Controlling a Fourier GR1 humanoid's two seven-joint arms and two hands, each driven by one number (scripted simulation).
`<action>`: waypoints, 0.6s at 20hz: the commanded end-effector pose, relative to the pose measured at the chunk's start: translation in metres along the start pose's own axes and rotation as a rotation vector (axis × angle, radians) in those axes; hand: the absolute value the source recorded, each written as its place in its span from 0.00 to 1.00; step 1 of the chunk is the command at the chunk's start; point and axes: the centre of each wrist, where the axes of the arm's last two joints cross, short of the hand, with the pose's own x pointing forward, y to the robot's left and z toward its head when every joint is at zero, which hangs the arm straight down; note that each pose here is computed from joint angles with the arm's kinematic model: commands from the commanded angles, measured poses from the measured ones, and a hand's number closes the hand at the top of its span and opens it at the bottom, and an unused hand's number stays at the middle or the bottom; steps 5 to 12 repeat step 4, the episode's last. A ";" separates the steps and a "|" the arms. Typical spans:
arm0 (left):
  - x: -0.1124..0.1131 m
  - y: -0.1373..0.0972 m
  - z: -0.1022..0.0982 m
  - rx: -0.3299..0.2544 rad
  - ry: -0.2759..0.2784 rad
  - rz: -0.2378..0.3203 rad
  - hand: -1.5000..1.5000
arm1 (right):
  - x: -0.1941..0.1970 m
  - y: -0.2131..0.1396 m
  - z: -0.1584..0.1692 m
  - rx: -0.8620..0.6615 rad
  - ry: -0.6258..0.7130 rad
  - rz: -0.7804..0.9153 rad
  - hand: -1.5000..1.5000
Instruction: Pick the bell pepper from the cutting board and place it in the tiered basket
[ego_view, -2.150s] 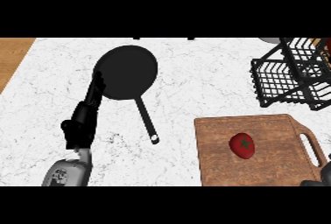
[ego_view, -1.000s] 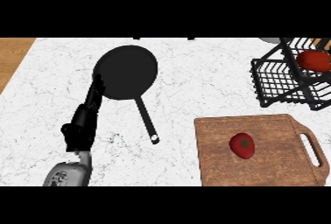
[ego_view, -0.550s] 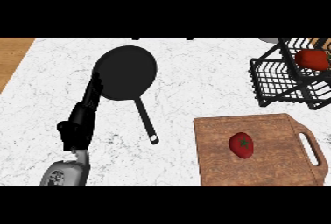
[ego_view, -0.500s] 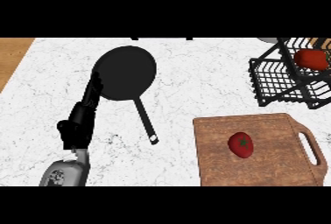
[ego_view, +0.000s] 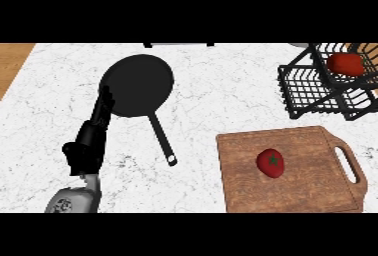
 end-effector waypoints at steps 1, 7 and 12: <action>-0.002 0.003 0.001 -0.001 0.015 0.004 0.50 | -0.060 -0.062 0.017 -0.019 -0.028 -0.051 0.00; 0.003 0.002 0.003 -0.002 0.011 0.003 0.50 | -0.088 -0.106 0.026 0.013 -0.030 -0.073 0.00; 0.003 0.002 0.003 -0.002 0.011 0.003 0.50 | -0.088 -0.106 0.026 0.013 -0.030 -0.073 0.00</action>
